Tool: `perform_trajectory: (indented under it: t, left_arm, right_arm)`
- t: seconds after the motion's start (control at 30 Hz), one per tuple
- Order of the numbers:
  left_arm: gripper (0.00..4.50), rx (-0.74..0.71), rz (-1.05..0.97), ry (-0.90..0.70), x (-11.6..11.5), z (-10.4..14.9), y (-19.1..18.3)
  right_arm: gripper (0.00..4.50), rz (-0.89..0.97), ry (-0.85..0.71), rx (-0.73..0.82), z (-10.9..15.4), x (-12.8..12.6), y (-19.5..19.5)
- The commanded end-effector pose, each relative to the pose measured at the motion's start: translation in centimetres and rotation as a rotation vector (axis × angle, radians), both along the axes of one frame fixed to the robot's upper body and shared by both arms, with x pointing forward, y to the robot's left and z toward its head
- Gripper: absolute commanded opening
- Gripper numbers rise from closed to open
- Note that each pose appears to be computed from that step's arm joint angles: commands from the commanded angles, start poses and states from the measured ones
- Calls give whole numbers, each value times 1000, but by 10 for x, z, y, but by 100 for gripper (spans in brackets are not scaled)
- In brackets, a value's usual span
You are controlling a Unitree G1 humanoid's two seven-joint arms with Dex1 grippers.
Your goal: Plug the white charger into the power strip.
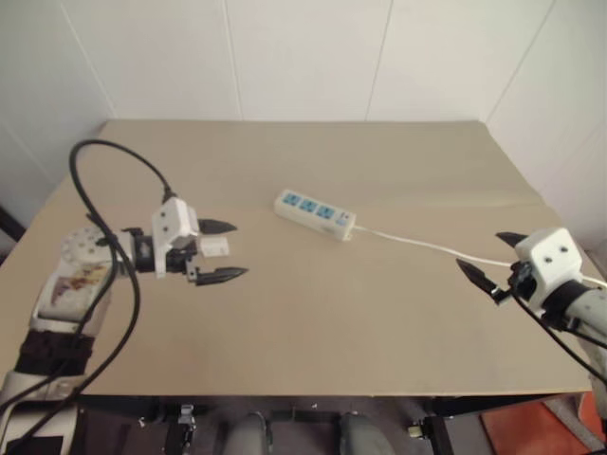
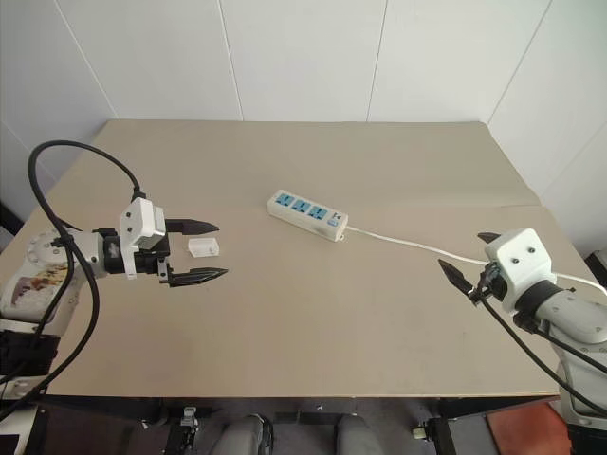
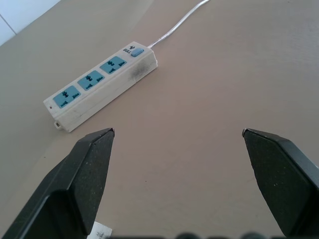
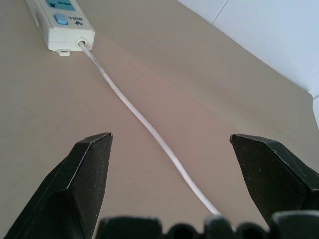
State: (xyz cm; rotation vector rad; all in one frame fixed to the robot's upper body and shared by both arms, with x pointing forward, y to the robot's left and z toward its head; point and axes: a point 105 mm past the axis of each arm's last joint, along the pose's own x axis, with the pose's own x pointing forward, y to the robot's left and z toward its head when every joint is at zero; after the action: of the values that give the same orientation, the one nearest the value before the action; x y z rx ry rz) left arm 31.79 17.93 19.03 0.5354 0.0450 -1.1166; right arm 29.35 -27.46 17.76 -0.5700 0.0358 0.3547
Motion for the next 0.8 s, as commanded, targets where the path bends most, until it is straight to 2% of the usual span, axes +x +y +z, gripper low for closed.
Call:
perform_trajectory:
  t: [0.03,0.6,0.7,0.8]
  left_arm:
    - [450,-5,4,-62,-1,15,3]
    - [450,-14,9,-68,1,15,1]
    - [450,-11,2,-65,2,15,0]
    - [450,-1,-12,-67,4,17,-3]
  right_arm:
    - [444,1,-58,-10,17,-1,-4]
    - [444,-4,-62,-32,16,3,-8]
    - [444,36,-11,-55,9,19,-6]
    - [444,154,103,8,-5,54,6]
